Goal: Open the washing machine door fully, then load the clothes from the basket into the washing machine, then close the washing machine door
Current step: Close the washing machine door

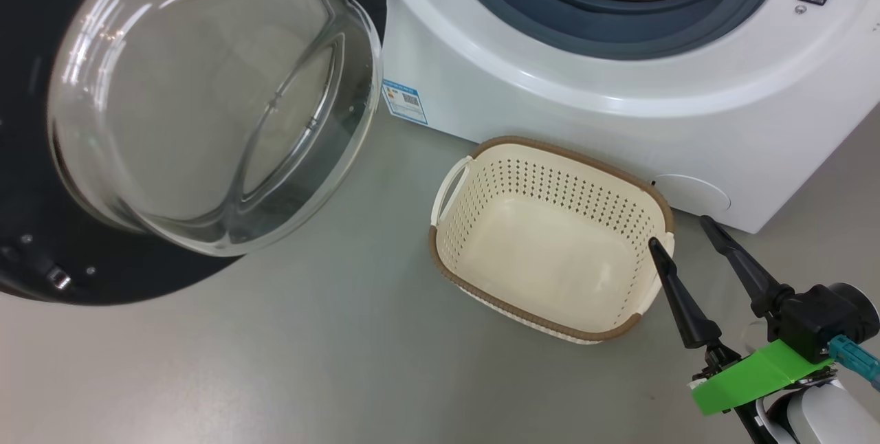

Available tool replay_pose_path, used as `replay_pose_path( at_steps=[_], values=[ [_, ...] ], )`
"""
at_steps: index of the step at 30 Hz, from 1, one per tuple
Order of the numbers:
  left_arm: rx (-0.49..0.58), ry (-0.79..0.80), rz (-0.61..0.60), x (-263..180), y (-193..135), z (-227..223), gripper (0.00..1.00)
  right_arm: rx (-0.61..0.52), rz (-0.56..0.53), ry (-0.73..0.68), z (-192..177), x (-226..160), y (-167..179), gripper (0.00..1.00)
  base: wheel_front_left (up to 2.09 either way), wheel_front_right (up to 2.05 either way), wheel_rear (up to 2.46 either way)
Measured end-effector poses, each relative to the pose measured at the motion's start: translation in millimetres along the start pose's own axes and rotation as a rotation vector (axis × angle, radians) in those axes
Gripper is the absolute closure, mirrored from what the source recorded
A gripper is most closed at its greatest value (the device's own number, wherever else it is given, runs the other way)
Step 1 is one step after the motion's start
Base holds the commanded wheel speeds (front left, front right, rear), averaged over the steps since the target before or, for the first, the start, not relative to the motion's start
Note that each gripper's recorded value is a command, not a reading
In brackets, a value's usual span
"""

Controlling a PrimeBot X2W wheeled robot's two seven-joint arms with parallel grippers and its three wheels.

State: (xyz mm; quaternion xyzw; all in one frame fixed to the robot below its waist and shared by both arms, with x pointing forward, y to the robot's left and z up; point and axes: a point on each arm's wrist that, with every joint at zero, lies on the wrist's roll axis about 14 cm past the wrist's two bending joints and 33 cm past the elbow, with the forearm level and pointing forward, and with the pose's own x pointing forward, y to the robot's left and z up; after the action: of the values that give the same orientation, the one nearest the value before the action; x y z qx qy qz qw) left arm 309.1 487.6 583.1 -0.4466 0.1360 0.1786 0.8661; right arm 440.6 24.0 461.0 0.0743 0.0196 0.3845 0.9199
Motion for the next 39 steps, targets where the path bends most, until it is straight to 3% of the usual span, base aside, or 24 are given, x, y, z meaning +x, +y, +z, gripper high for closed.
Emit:
replay_pose_path(
  at_steps=[10,18,39],
  values=[
    [0.093,0.222,-0.151,-3.3,-40.3,-52.0,1.0,-0.021,-0.023,-0.04,20.3,-5.3,1.8,0.0,0.0,0.0,0.0],
    [0.15,0.304,-0.26,-14.2,-66.9,-75.1,1.0,-0.026,-0.053,-0.044,26.3,-18.5,2.2,0.0,0.0,0.0,0.0],
    [0.372,0.609,-0.578,-7.6,-165.8,-185.9,1.0,-0.077,-0.309,-0.12,61.6,-81.9,-53.2,0.0,0.0,0.0,0.0]
  ],
)
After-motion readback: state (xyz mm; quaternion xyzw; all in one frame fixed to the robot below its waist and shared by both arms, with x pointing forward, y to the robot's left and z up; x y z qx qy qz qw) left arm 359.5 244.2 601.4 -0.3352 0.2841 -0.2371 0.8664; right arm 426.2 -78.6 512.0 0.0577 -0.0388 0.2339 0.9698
